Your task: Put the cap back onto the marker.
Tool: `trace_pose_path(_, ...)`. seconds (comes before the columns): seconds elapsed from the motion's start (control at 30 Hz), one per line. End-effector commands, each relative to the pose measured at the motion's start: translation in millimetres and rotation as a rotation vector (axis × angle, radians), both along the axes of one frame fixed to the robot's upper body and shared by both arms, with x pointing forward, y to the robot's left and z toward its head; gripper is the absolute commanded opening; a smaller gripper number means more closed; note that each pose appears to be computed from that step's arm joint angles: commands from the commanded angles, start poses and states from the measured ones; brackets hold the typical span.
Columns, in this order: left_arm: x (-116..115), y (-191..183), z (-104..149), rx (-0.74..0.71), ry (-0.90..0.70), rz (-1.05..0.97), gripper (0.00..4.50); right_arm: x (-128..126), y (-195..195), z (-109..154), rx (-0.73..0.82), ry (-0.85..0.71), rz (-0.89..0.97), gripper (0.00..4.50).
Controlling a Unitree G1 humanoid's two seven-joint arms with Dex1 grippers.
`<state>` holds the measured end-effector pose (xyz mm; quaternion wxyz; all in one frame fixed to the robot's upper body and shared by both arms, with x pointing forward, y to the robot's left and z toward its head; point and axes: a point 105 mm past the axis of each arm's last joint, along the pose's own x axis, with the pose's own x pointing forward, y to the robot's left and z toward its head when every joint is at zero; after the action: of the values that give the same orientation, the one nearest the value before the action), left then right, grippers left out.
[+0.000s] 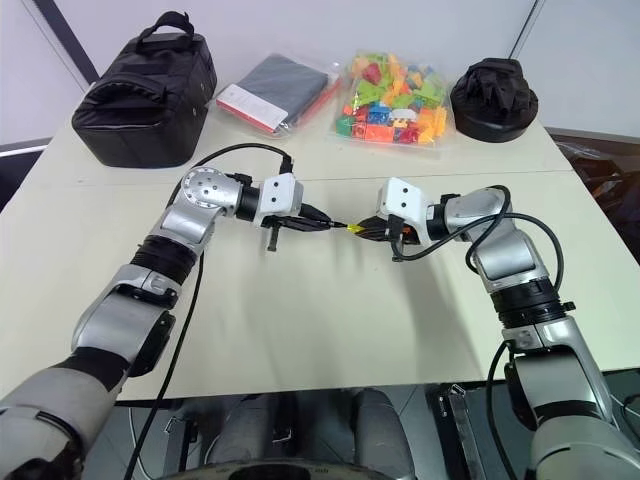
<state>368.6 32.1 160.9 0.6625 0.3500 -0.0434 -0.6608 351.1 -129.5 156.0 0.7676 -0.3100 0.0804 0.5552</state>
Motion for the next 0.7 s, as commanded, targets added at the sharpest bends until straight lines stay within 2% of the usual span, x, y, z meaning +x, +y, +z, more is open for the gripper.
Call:
trace_pose_path(0.03, -8.7, -15.0, 15.7, -0.009, -0.08, -0.075, 0.0, 2.6, 13.7, 14.6, 0.033, -0.042, 0.044, 0.05)
trace_pose_path(0.2, -12.4, -16.9, 14.1, 0.014, -0.117, -0.099, 0.0, 6.9, 21.6, 22.1, 0.086, -0.023, 0.051, 0.05)
trace_pose_path(0.47, -13.7, -13.6, 10.1, 0.116, -0.193, -0.132, 0.0, 2.4, 22.6, 18.5, 0.05, 0.039, 0.083, 0.05)
trace_pose_path(0.7, -17.5, -11.6, 1.5, 0.199, -0.154, -0.154, 0.0, 1.8, 25.9, 19.3, -0.013, 0.045, 0.112, 0.05)
